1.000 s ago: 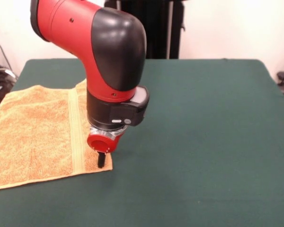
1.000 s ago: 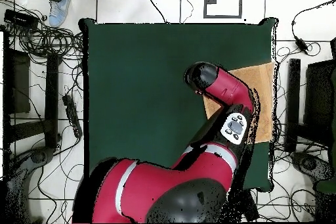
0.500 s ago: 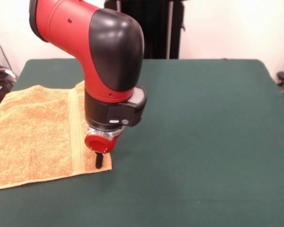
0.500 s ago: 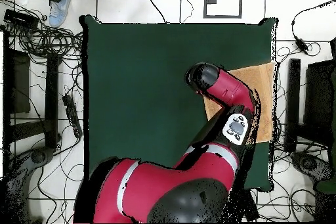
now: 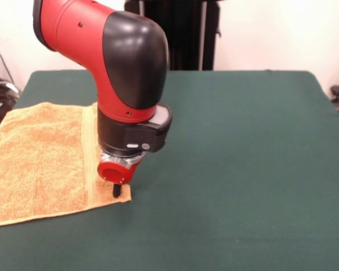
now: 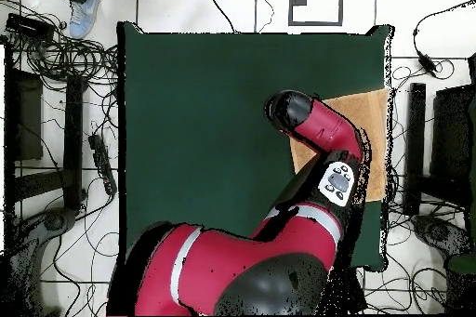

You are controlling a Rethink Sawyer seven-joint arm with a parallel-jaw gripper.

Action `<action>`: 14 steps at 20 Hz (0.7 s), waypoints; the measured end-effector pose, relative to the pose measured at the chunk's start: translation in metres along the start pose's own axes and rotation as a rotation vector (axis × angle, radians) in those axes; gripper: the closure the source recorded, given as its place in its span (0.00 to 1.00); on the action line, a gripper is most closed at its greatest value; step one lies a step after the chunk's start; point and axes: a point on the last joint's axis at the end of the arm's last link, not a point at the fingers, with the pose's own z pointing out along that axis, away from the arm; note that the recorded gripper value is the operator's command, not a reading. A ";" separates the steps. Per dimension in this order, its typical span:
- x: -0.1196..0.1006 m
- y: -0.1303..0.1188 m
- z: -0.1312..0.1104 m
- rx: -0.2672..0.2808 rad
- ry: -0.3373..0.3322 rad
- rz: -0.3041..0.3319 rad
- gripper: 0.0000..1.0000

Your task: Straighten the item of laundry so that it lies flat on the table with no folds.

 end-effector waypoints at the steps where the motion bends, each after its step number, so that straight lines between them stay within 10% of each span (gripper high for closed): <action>1: -0.001 0.000 0.000 -0.003 -0.001 0.001 1.00; 14: -0.002 0.001 0.000 -0.005 0.004 0.014 1.00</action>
